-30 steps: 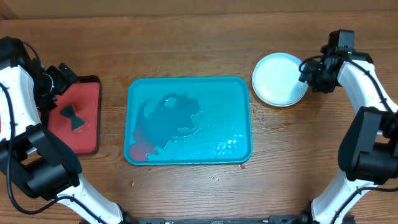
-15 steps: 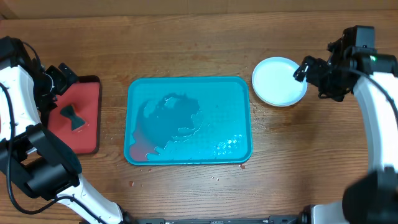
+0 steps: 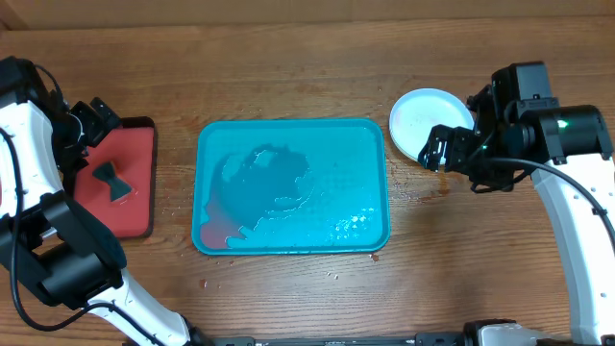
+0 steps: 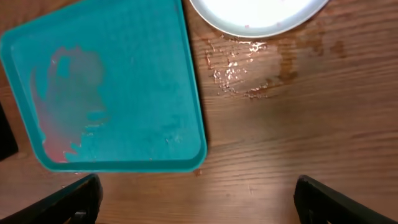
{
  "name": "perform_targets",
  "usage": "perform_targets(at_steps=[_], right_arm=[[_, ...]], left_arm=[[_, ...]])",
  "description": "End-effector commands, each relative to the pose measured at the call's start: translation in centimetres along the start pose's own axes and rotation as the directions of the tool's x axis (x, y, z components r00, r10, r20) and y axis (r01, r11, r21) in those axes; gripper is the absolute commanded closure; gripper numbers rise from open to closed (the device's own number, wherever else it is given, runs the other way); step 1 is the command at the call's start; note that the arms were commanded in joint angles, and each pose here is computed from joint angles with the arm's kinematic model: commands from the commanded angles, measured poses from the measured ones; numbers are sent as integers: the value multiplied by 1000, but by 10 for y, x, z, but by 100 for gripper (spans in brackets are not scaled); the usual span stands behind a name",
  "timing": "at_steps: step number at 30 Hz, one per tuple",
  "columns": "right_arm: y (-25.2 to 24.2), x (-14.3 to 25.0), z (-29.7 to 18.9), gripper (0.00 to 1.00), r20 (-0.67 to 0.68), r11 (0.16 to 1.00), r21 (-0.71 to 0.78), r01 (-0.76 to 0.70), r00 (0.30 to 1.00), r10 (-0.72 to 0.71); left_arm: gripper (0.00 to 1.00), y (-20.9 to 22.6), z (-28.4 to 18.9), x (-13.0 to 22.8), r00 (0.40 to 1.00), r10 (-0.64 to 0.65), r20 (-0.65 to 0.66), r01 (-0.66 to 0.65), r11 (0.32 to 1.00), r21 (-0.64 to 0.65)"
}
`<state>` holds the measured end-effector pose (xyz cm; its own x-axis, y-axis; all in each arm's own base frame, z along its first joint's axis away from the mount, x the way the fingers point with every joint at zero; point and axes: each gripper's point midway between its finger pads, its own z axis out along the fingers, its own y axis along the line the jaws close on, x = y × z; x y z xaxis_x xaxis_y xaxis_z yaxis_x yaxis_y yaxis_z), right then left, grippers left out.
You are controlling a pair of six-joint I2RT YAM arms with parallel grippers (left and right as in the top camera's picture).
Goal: Clean dirty plates on tray and stack at the side
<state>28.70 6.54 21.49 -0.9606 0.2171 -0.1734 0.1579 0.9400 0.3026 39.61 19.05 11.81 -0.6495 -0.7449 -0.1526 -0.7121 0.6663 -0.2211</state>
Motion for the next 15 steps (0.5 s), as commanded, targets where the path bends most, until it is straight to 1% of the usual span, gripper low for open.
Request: perform_targets(at_steps=[1,9,15], right_arm=[[-3,-1,-4,0,24,1000,21,8,1000,-8],[-2,0,-8,0,32,1000,18,9,999,-10],[-4,-2,-20,0,91,1000,26,16,996,-18]], left_arm=[[0,-2,-5,-6,1000,5,18,-5,1000,13],[0,-2,-5,-6,1000,5,18,-5,1000,13],[0,-2,-5,-6,1000,5,18,-5,1000,13]])
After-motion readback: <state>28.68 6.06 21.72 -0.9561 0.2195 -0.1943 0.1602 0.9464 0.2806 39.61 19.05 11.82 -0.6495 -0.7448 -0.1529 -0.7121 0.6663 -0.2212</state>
